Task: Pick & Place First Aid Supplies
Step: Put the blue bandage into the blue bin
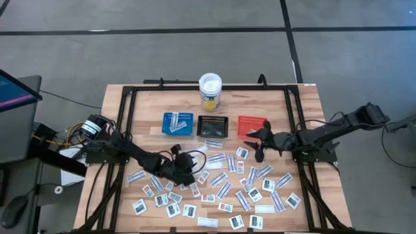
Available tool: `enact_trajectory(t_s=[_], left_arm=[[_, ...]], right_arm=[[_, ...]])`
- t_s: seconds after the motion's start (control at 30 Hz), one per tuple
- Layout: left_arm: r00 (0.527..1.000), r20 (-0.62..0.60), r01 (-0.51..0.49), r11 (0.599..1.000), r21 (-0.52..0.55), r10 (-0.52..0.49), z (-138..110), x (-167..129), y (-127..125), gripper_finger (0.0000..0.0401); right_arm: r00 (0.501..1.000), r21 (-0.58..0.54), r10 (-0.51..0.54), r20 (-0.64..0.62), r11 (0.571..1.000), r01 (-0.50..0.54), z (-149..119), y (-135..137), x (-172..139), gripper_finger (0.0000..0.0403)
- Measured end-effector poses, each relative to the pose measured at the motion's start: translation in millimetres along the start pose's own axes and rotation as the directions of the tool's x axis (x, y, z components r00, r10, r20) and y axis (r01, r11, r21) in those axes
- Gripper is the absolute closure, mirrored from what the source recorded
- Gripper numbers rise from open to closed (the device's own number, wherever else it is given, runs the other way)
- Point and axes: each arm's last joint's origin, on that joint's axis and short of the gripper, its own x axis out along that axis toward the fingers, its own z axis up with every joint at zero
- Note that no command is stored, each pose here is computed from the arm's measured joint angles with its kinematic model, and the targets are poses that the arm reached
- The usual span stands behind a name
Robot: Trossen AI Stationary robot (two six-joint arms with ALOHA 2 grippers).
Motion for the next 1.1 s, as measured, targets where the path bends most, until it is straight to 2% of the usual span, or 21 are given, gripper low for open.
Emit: enact_trajectory(t_s=[0.1, 0.27, 0.4, 0.63, 0.83, 1.1], left_arm=[[1.000, -0.027, 0.008, 1.000, -0.010, -0.008, -7.8, 1.7, 4.4, 0.0240], [0.999, -0.052, 0.002, 0.999, -0.048, -0.005, -15.7, 6.0, 12.7, 0.0214], [0.999, -0.052, -0.003, 0.998, -0.058, 0.000, -14.3, 8.8, 15.9, 0.0216], [0.993, -0.103, 0.044, 0.996, -0.075, -0.052, -14.2, 16.1, 20.5, 0.0238], [0.987, -0.145, 0.053, 0.996, -0.076, -0.064, -20.8, 27.5, 20.6, 0.0275], [0.985, -0.139, 0.087, 0.992, -0.087, -0.099, -13.6, 18.3, 23.6, 0.0380]], right_arm=[[0.998, -0.015, 0.015, 0.056, 1.000, -0.014, 4.3, 3.1, 3.7, 0.0229], [0.998, -0.014, 0.013, 0.060, 1.000, -0.012, 2.1, 4.7, 9.1, 0.0227], [0.999, -0.028, 0.005, 0.033, 1.000, -0.004, -2.5, 5.1, 12.4, 0.0229], [0.999, -0.015, -0.018, 0.043, 1.000, 0.019, -1.7, 1.6, 16.1, 0.0229], [0.999, -0.009, -0.027, 0.044, 1.000, 0.028, -1.3, -0.1, 16.8, 0.0234], [0.998, -0.006, -0.026, 0.051, 1.000, 0.026, -0.6, 0.1, 16.7, 0.0239]])
